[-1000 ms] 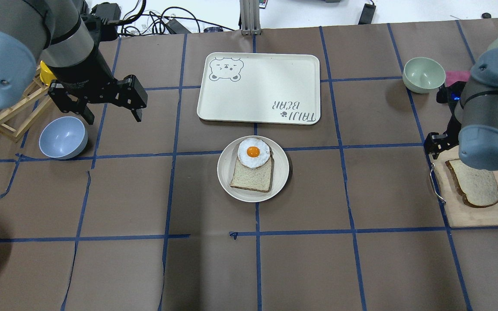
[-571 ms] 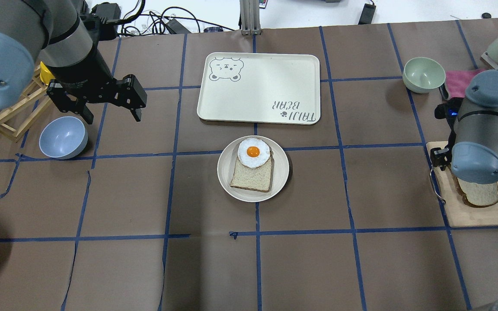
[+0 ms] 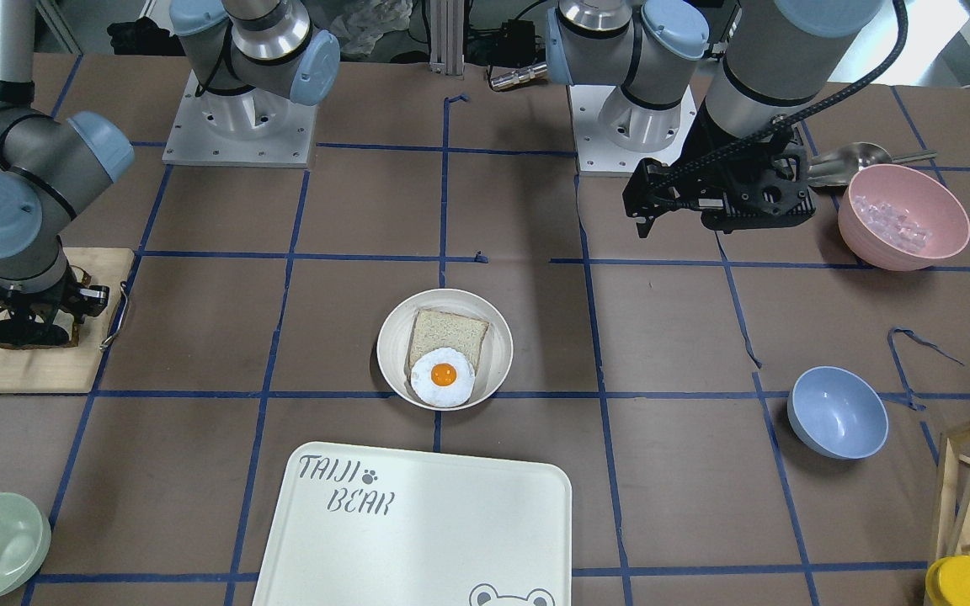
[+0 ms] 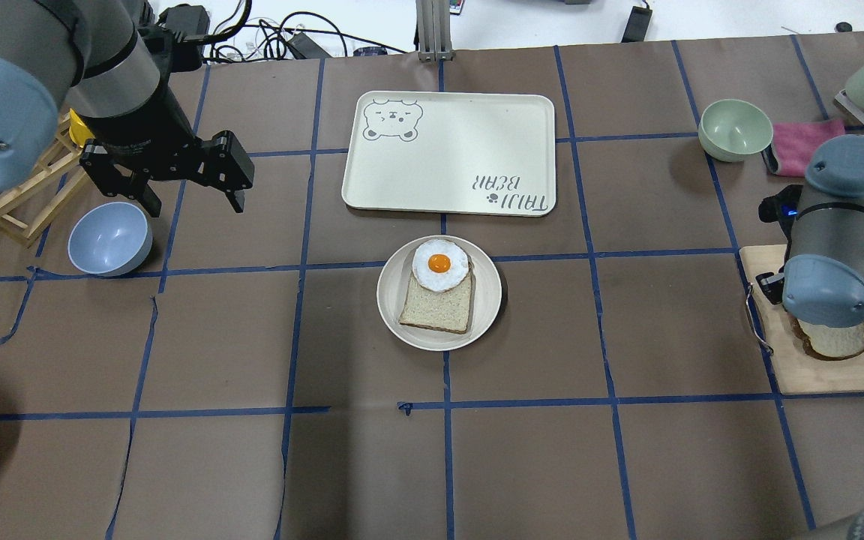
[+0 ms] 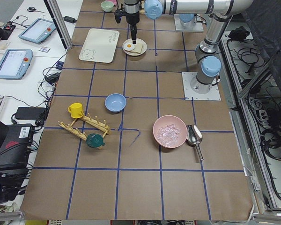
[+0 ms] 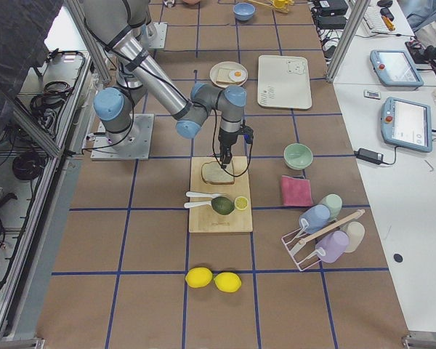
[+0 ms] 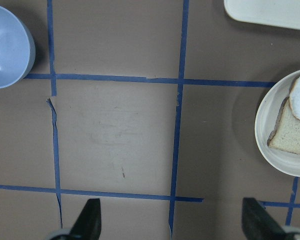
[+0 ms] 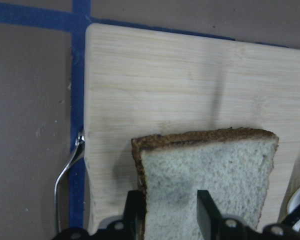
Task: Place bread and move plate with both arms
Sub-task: 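Close the right gripper on the bread slice's edge, then lift the bread slice upright off the cutting board with the right gripper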
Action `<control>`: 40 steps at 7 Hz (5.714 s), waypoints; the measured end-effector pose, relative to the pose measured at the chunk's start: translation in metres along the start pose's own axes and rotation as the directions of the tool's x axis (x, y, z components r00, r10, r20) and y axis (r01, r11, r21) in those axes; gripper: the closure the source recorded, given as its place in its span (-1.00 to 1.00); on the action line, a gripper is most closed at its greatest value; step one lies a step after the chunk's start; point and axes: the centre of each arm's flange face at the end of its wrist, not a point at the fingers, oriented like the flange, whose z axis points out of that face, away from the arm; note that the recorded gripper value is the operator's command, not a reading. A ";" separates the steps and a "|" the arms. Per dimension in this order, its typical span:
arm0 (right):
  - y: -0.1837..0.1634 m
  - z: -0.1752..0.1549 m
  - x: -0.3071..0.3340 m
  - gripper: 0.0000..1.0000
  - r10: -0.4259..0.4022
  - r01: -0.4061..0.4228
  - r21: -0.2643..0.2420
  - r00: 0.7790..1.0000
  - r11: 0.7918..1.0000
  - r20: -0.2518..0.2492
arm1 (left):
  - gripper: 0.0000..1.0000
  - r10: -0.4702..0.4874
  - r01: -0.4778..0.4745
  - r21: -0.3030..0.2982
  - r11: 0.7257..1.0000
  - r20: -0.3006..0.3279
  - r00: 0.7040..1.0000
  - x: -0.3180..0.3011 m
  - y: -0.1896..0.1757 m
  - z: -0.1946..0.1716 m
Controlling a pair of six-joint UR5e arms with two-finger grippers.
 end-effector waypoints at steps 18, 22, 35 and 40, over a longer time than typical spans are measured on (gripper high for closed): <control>0.018 0.001 0.004 0.65 0.022 -0.022 -0.017 1.000 1.000 0.003 | -1.00 0.000 0.000 -0.002 1.000 0.004 1.000 -0.001 -0.004 0.004; 0.024 0.004 0.011 0.63 0.000 0.000 -0.027 1.000 1.000 -0.010 | -1.00 0.005 -0.005 0.000 1.000 0.005 1.000 -0.001 -0.005 0.004; 0.029 -0.004 0.021 1.00 0.021 -0.023 -0.033 0.999 0.999 -0.046 | -1.00 0.006 -0.006 -0.007 1.000 -0.002 1.000 0.000 -0.006 0.006; 0.012 -0.097 0.012 1.00 0.047 -0.033 0.124 0.992 0.992 -0.119 | -1.00 0.006 -0.006 -0.005 1.000 0.001 1.000 0.000 -0.005 0.005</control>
